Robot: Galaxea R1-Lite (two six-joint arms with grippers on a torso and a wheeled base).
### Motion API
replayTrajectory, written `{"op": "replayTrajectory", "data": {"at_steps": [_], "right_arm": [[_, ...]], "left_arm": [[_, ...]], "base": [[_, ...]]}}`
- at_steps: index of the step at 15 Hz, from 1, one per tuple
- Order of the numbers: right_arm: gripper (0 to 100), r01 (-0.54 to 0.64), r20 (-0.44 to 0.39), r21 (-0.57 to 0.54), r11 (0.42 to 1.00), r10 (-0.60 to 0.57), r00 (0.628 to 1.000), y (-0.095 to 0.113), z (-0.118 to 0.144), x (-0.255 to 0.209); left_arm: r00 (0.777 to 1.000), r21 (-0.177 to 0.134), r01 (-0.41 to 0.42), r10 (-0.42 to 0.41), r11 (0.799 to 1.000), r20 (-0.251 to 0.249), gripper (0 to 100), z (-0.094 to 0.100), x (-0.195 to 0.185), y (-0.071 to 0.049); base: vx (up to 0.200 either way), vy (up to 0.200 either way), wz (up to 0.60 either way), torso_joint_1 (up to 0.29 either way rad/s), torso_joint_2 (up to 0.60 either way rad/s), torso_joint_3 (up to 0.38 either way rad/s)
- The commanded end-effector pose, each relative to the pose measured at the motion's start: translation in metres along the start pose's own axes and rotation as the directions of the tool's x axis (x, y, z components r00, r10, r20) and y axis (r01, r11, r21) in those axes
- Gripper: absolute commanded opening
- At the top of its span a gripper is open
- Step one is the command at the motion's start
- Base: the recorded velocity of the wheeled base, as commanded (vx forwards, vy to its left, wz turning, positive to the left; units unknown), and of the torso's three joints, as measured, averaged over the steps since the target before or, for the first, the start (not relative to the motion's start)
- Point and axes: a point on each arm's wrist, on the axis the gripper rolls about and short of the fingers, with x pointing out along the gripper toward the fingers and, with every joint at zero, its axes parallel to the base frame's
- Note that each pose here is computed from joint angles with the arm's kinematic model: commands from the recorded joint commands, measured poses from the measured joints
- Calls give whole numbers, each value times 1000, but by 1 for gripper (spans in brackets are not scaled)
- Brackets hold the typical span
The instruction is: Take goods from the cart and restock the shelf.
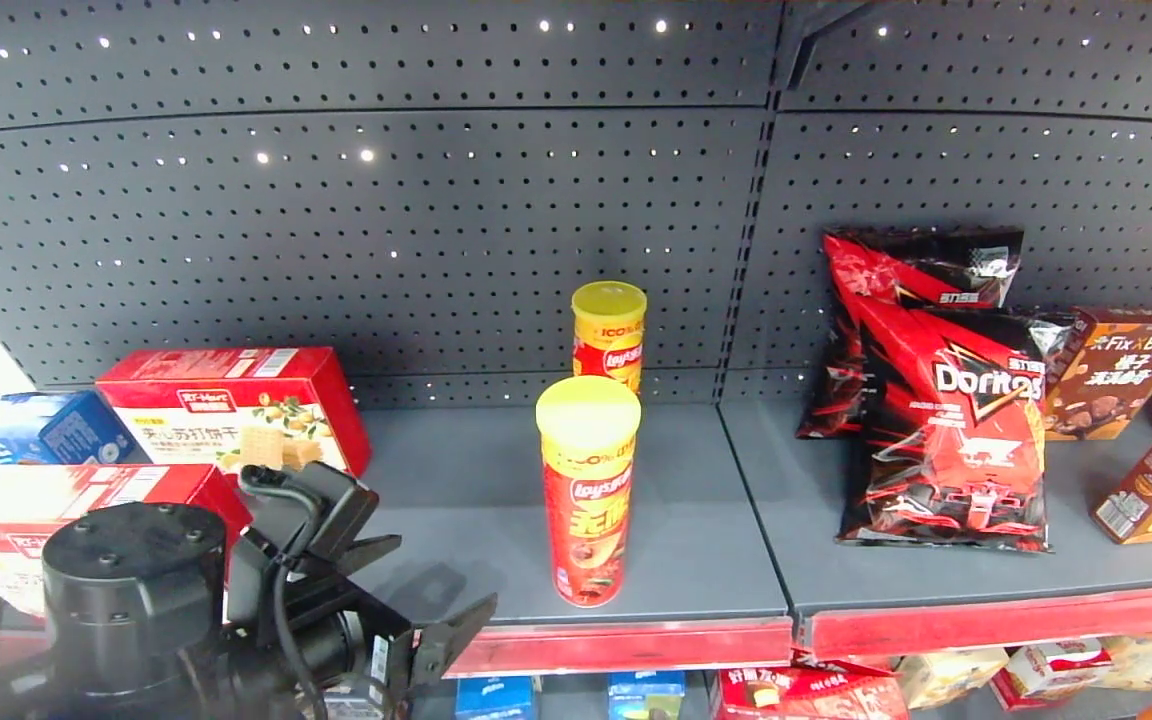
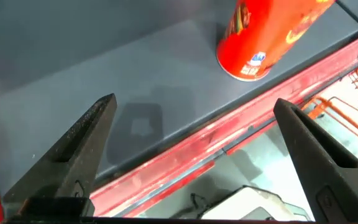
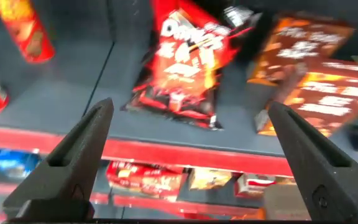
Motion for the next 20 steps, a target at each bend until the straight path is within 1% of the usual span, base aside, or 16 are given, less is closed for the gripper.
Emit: {"op": "replayTrajectory", "data": {"at_steps": [1,2,3,4,5,8,14,18,20], "right_arm": [[100,33,33,17,999,-33,999,-4,0,-8],[100,37,32,17,999,-38,999,-4,0,-8],[100,49,36,20,999,-49,998,-5,0,-10],[100,52,39,21,998,-53,998,-6,-1,-11],[100,52,42,23,998,-53,998,-6,-1,-12],[100,54,43,23,998,-55,998,-6,0,-12],[100,76,30,22,997,-76,997,-6,-4,-12],[100,81,42,28,996,-82,996,-7,-5,-15],[100,83,48,30,996,-84,995,-8,-5,-17]], "left_arm": [[1000,12,30,-30,999,-5,100,5,14,-8],[999,15,36,-36,999,-4,100,5,15,-10],[998,24,62,-62,998,-17,100,2,15,-16],[997,30,74,-73,997,-33,100,0,18,-19],[996,31,74,-72,997,-42,100,-1,23,-20],[997,32,72,-71,997,-36,100,6,41,-22],[996,32,71,-70,997,-51,100,5,57,-24],[996,34,73,-71,997,-49,100,9,74,-26],[996,50,73,-71,996,-55,100,8,78,-27]], "base": [[0,0,0,0,0,0],[0,0,0,0,0,0],[0,0,0,0,0,0],[0,0,0,0,0,0],[0,0,0,0,0,0],[0,0,0,0,0,0],[0,0,0,0,0,0],[0,0,0,0,0,0],[0,0,0,0,0,0]]}}
